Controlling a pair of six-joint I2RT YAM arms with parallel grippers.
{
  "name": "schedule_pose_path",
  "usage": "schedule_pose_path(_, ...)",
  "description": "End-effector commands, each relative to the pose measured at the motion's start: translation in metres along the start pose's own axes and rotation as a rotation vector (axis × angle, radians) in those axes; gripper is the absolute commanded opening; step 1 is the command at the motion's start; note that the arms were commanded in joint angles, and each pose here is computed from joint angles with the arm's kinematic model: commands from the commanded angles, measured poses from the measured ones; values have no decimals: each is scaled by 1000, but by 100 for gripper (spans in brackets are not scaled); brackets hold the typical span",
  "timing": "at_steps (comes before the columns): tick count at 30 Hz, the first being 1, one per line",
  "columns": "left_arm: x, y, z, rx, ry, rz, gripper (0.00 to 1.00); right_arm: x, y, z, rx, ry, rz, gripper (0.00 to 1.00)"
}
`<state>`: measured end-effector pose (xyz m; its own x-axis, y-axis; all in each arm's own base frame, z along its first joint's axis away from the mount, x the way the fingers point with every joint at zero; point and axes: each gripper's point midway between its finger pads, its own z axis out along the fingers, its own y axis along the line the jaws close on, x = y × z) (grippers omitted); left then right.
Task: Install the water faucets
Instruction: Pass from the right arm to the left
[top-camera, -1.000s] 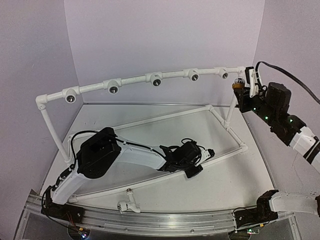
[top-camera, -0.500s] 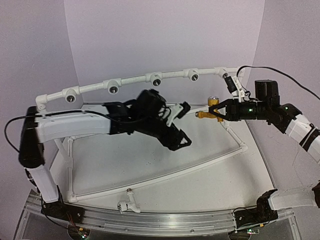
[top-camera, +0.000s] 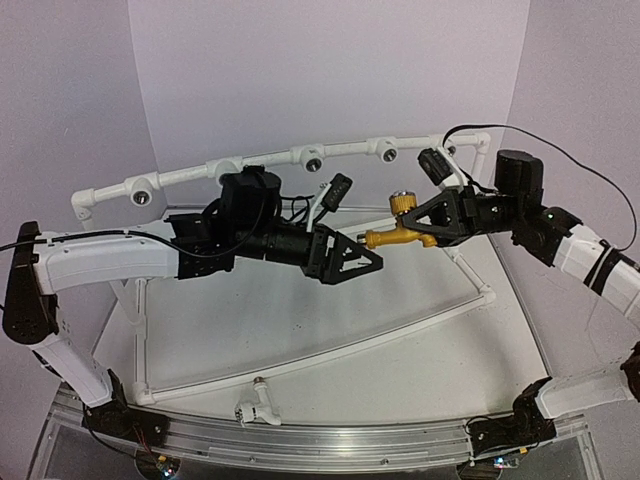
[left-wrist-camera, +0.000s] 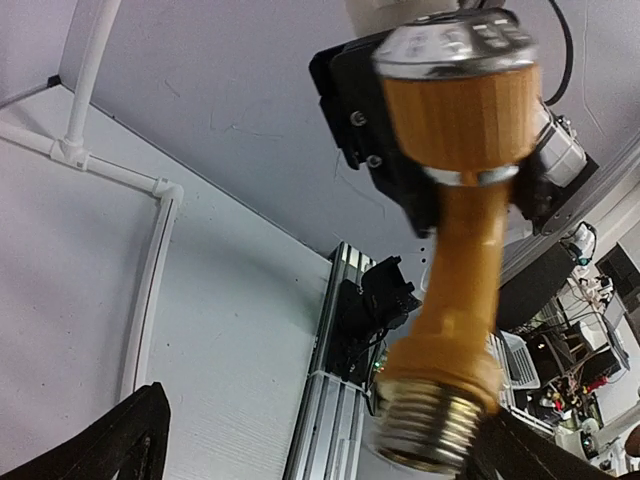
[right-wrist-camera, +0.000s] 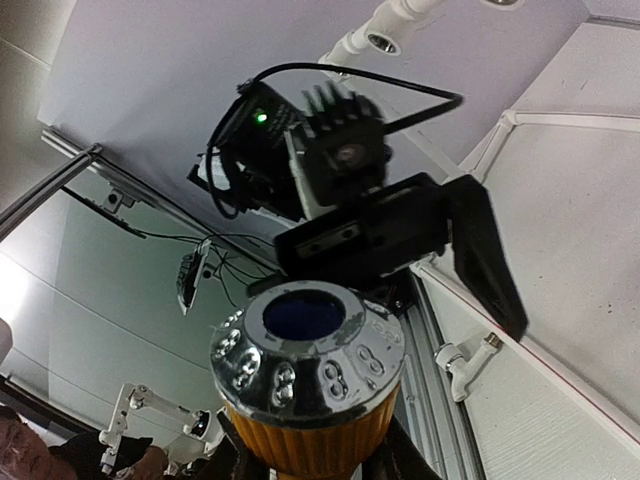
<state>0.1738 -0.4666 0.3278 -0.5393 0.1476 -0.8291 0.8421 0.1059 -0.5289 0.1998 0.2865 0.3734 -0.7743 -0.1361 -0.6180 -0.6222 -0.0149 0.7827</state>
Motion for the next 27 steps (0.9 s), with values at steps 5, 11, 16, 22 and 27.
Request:
schedule_pose_path(5, -26, -37, -8, 153, -32, 39, 74, 3, 25, 12, -104, 48, -53, 0)
schedule_pose_path(11, -27, -47, -15, 184, -38, 74, 56, 9, 18, 14, -102, 60, -26, 0)
schedule_pose_path(16, -30, -53, -19, 198, -44, 96, 38, 11, 11, 16, -101, 72, -7, 0)
schedule_pose_path(22, -34, -56, -19, 206, -52, 109, 34, 14, -2, 20, -90, 82, 11, 0)
schedule_pose_path(27, -36, -53, -22, 180, -70, 124, 3, 6, -10, 22, -48, 52, -16, 3)
